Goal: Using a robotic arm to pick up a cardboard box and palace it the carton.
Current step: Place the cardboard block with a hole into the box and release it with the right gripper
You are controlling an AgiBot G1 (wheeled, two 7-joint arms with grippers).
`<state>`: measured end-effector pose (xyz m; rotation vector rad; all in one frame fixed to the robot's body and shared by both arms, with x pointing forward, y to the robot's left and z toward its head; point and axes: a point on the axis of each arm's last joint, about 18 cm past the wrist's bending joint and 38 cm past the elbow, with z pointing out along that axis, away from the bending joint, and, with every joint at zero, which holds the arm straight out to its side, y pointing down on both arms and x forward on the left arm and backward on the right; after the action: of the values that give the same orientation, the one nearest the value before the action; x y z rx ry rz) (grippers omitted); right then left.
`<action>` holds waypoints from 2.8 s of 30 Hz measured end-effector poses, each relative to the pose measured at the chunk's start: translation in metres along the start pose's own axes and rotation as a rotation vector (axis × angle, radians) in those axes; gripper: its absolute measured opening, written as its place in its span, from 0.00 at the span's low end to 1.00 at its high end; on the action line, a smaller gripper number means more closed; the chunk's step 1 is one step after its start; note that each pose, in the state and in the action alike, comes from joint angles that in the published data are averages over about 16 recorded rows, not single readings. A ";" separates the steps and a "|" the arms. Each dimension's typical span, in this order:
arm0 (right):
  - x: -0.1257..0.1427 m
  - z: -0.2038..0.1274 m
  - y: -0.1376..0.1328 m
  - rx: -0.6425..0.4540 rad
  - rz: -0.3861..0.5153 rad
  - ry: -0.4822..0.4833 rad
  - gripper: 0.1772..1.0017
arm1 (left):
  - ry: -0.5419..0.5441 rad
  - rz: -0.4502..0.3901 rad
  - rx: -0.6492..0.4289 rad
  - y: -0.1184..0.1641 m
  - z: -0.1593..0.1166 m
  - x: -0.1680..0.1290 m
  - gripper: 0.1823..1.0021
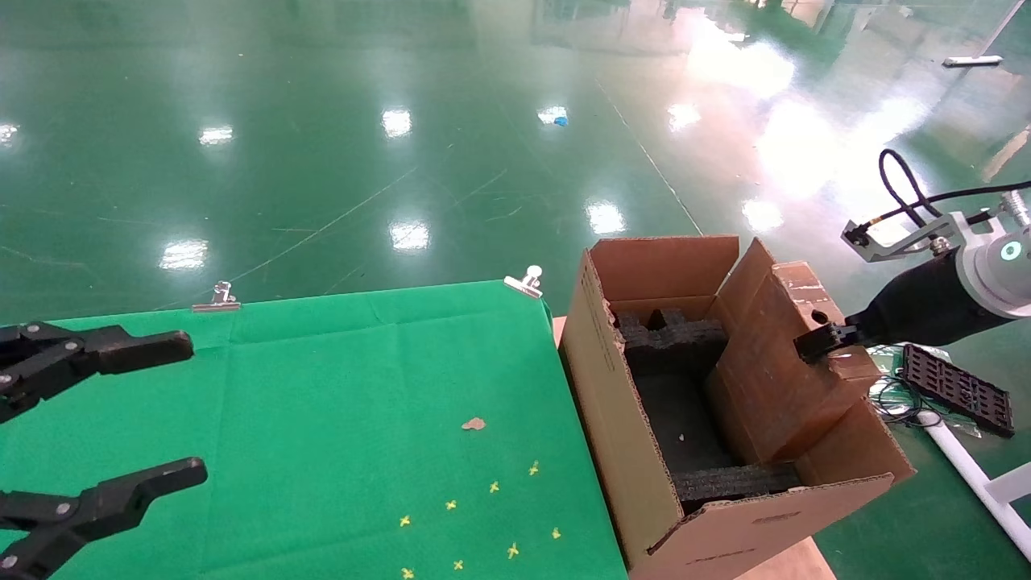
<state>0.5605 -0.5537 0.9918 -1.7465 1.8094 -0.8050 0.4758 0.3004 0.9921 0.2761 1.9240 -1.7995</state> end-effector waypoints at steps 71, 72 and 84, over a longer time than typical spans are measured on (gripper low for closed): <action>-0.034 0.108 -0.023 0.020 -0.143 0.051 0.66 | 0.000 0.000 0.000 0.000 0.000 0.000 1.00; -0.034 0.102 -0.029 0.036 -0.147 0.049 0.69 | 0.000 0.000 0.000 0.000 0.000 0.000 1.00; -0.033 0.008 -0.104 0.304 -0.238 0.002 0.92 | 0.000 0.000 0.000 0.000 0.000 0.000 1.00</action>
<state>0.6408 -0.5214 1.0585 -1.7736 1.4071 -1.1133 0.4758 0.3004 0.9921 0.2760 1.9240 -1.7995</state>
